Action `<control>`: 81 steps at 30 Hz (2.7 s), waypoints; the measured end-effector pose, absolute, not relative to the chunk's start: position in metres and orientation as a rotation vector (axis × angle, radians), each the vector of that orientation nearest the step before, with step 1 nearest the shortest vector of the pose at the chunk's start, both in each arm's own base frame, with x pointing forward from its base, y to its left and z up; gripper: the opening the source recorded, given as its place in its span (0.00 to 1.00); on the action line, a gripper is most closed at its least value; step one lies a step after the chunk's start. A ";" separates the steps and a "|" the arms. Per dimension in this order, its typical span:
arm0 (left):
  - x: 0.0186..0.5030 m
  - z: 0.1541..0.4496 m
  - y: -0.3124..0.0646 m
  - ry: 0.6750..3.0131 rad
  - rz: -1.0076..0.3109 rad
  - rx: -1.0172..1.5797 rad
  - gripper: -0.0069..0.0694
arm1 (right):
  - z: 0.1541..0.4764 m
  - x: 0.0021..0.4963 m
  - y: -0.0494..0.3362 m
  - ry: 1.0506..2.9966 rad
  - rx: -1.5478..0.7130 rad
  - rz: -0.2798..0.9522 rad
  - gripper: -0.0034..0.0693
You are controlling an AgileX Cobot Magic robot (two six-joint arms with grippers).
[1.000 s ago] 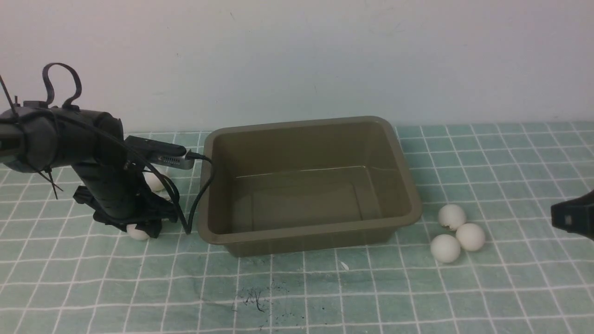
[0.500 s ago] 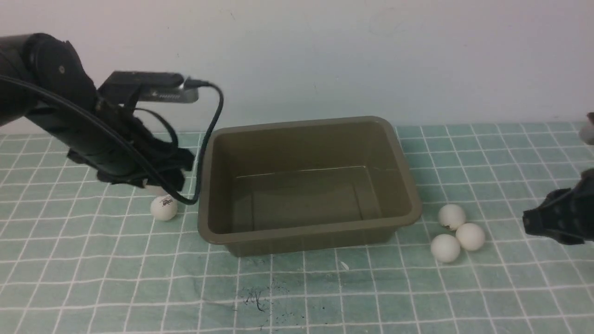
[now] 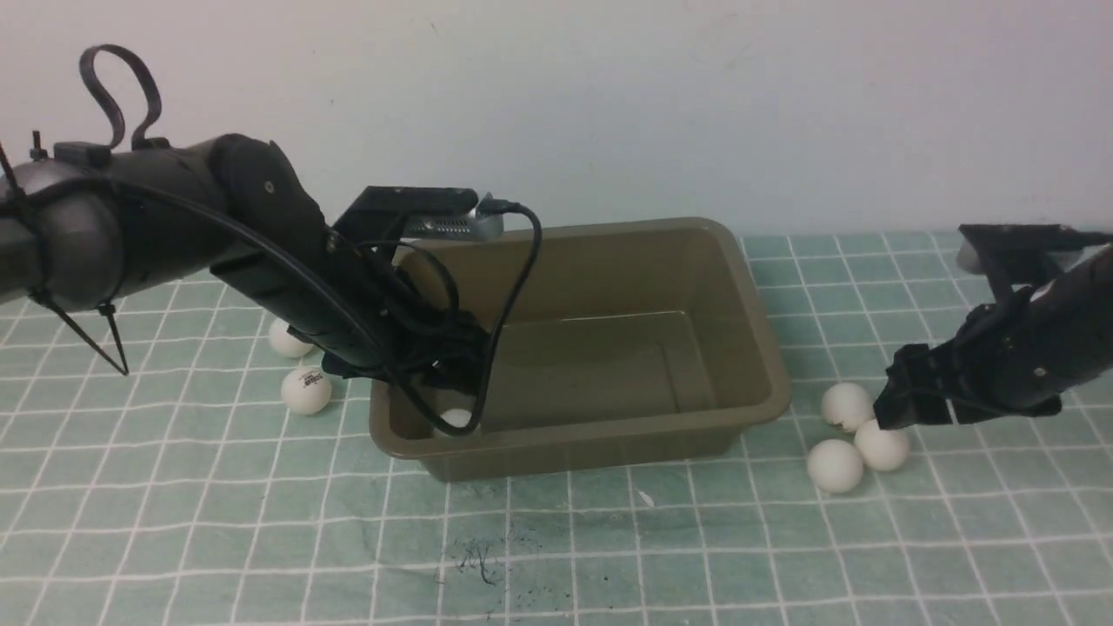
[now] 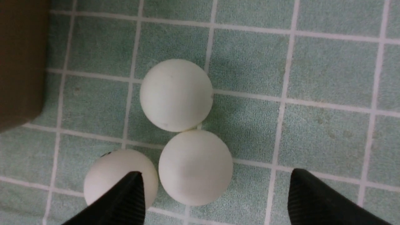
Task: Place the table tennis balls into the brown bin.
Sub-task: 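Drop the ball into the bin, then reach for and grasp a ping pong ball on the table, then release the ping pong ball into the bin and lift the gripper away, then reach for and grasp a ping pong ball on the table beside the basket, then drop the ball into the bin, then reach for and grasp a ping pong ball on the table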
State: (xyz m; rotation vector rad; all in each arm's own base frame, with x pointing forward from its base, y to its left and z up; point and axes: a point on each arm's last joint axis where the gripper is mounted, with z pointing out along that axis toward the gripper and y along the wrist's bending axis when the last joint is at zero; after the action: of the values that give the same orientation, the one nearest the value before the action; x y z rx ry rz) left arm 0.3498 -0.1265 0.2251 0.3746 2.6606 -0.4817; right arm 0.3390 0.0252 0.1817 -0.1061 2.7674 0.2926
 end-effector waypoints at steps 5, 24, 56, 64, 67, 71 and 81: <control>0.355 0.261 -0.106 2.590 -0.484 0.317 0.76 | 0.164 0.345 0.027 2.812 -0.062 0.339 0.81; 0.367 0.239 0.007 2.793 -0.392 0.112 0.18 | 0.207 0.349 0.029 2.822 -0.038 0.503 0.54; 0.382 0.258 -0.046 2.698 -0.403 0.345 0.50 | 0.244 0.362 0.014 2.906 0.036 0.415 0.44; 0.378 0.254 -0.121 2.559 -0.456 0.653 0.50 | 0.194 0.383 0.042 2.865 0.004 0.391 0.66; 0.382 0.230 -0.137 2.606 -0.473 0.672 0.59 | 0.172 0.391 0.055 2.859 -0.020 0.376 0.76; 0.385 0.224 -0.137 2.631 -0.471 0.622 0.77 | 0.153 0.395 0.059 2.882 -0.019 0.369 0.79; 0.403 0.285 -0.018 2.584 -0.281 0.102 0.17 | 0.198 0.404 0.060 2.833 -0.107 0.354 0.55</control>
State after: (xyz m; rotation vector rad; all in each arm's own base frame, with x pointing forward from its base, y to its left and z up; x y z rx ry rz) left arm 0.4026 -0.0182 0.2853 0.1019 2.5843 -0.2809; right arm 0.4041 0.0605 0.1985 -0.1068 2.8334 0.3540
